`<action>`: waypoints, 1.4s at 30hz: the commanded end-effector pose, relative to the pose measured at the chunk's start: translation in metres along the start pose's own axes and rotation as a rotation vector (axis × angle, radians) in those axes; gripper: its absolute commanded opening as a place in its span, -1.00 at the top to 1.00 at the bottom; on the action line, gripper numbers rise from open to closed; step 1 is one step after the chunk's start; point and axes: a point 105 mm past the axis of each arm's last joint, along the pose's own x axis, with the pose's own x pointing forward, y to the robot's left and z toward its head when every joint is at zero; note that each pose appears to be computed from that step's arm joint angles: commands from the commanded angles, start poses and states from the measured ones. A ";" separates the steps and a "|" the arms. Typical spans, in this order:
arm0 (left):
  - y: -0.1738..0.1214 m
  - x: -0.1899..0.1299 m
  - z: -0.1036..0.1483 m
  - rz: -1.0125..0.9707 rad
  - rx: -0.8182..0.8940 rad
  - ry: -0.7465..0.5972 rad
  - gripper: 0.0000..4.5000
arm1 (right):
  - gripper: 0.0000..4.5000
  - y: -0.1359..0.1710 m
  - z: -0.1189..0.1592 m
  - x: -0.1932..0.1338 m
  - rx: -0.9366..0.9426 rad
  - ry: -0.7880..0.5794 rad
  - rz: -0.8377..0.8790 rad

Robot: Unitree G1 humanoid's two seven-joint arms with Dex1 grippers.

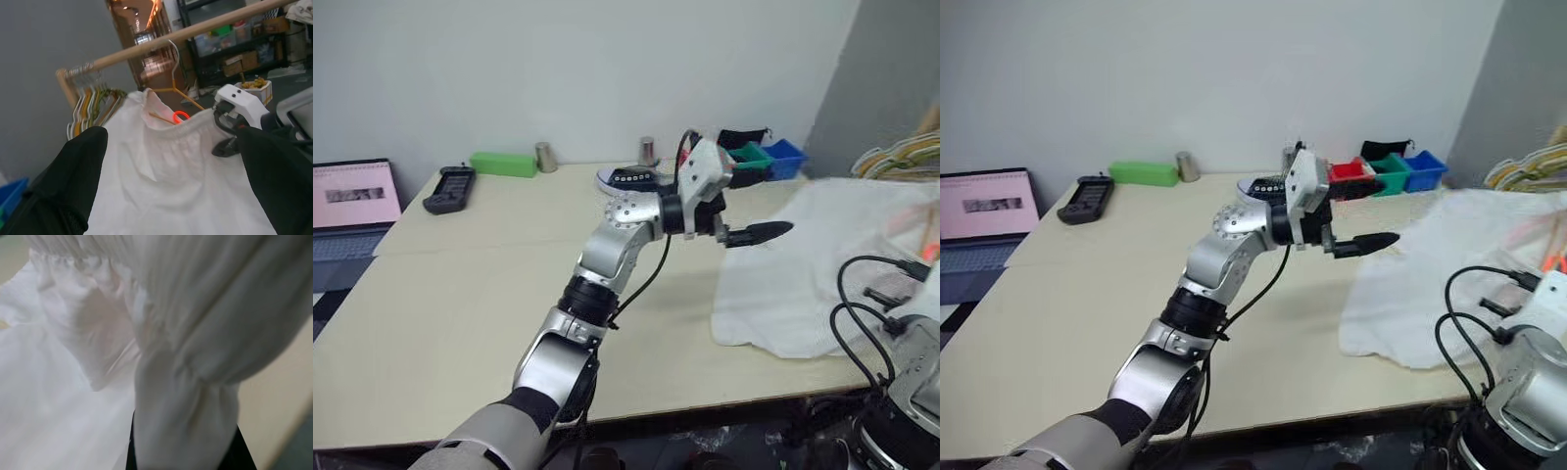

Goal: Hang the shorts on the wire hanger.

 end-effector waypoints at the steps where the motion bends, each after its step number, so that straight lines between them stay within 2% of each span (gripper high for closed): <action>1: 0.001 0.018 0.016 -0.005 0.033 -0.060 -0.98 | 1.00 -0.014 0.028 -0.010 0.045 -0.098 -0.089; 7: -0.001 0.032 0.021 -0.036 0.035 -0.083 -0.98 | 1.00 -0.045 0.056 -0.001 0.053 -0.175 -0.237; 15: -0.010 0.052 0.030 -0.078 0.042 -0.121 -0.98 | 1.00 -0.065 0.093 0.019 0.114 -0.245 -0.315; 20: -0.010 0.053 0.031 -0.077 0.046 -0.119 -0.98 | 1.00 -0.073 0.107 0.029 0.219 -0.251 -0.325; 24: -0.008 0.050 0.029 -0.066 0.052 -0.107 -0.98 | 1.00 -0.074 0.109 0.039 0.277 -0.231 -0.316; 31: -0.007 0.047 0.028 -0.060 0.059 -0.097 -0.98 | 1.00 -0.062 0.087 0.055 0.416 -0.105 -0.229; 37: -0.006 0.047 0.027 -0.053 0.065 -0.092 -0.98 | 1.00 -0.081 0.086 0.061 0.407 -0.100 -0.264; 42: -0.007 0.048 0.026 -0.054 0.081 -0.086 -0.98 | 1.00 -0.084 0.092 0.064 0.405 -0.109 -0.268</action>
